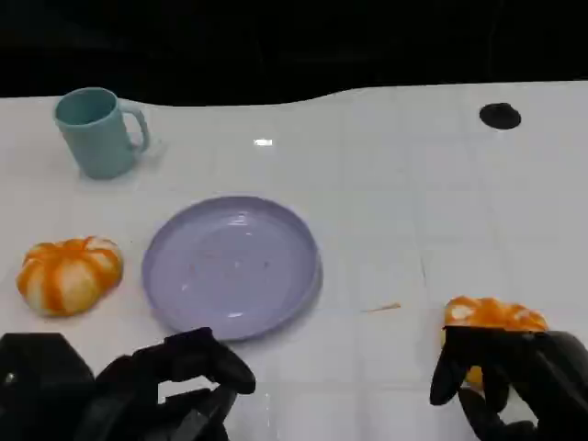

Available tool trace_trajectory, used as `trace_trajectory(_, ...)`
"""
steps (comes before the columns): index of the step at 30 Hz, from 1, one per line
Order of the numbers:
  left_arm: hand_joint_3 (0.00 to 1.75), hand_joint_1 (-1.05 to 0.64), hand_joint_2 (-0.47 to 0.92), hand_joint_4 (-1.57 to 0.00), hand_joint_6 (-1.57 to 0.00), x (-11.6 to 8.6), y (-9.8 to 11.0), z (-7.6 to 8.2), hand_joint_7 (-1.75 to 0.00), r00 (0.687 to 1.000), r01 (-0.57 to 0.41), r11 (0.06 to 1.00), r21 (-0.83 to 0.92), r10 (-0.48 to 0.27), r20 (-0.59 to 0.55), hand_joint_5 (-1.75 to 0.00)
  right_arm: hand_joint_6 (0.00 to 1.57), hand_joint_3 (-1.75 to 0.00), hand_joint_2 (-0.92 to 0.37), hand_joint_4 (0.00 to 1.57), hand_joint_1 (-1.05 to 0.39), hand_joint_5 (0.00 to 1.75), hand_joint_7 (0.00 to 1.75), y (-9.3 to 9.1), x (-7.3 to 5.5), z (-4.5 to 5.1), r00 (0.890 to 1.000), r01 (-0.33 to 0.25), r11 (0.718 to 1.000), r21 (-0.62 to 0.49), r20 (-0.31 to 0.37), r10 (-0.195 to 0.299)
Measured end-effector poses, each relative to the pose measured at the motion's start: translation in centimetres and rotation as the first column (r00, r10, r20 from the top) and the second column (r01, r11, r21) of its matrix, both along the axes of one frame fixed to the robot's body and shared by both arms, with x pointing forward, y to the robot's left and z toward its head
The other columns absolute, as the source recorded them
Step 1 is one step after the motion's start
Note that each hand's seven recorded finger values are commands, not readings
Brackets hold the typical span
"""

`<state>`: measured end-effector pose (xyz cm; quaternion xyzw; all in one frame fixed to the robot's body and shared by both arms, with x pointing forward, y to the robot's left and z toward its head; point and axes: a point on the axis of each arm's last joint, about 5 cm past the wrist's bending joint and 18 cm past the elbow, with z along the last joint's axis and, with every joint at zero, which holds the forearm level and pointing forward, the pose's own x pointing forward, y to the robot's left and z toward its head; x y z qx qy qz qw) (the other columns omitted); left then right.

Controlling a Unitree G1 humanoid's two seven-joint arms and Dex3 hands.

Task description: Grasp the bread from the table and place it into the plate.

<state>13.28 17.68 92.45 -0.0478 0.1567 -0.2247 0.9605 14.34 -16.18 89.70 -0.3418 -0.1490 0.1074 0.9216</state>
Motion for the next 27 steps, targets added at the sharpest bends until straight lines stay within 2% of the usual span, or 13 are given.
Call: trace_trajectory(27, 0.80, -0.34, 0.78, -0.65, -0.59, 0.00, 0.00, 0.00, -1.47, 1.000, 0.000, 1.000, -0.001, 0.000, 0.000, -1.75, 0.90, -1.50, -0.17, 0.95, 0.04, 1.73, 1.33, -0.01, 0.00, -0.03, 1.000, 0.001, 1.000, -0.001, -0.002, -0.001)
